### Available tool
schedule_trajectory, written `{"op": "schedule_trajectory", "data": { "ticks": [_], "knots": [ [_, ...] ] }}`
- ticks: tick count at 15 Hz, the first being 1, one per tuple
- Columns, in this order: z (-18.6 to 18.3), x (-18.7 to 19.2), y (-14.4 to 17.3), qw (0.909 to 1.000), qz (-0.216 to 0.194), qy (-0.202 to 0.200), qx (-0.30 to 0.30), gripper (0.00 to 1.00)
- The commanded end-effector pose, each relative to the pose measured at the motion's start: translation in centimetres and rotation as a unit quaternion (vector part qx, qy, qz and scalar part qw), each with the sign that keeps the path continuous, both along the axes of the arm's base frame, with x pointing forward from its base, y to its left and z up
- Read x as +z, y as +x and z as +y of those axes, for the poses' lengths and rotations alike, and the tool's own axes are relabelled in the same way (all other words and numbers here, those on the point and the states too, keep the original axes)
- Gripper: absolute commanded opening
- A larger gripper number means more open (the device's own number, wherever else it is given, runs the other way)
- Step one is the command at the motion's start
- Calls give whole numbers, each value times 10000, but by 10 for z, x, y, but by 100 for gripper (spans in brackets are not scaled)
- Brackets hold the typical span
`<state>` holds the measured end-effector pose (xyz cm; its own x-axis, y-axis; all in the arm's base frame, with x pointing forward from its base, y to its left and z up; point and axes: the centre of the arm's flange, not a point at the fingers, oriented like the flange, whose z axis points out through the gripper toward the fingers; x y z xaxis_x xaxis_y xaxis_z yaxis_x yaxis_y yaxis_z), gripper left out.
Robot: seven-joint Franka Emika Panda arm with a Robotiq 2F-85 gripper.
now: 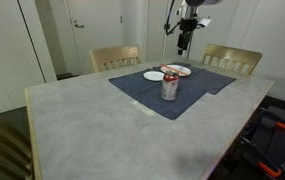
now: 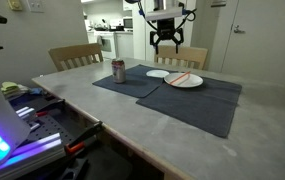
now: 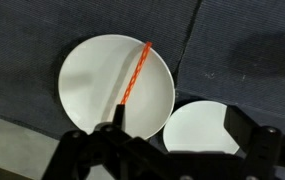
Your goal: Take the straw from the white plate and put it in the can
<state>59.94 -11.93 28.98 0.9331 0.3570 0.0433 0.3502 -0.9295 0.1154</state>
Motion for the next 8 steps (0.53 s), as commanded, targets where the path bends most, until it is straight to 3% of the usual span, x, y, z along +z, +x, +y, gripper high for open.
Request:
{"op": "schedule_trajectory", "data": {
  "ticks": [1, 8],
  "knots": [
    [-26, -28, 50, 9999, 29, 168, -6, 100],
    [-43, -79, 70, 9993, 240, 225, -157, 100]
  ]
}}
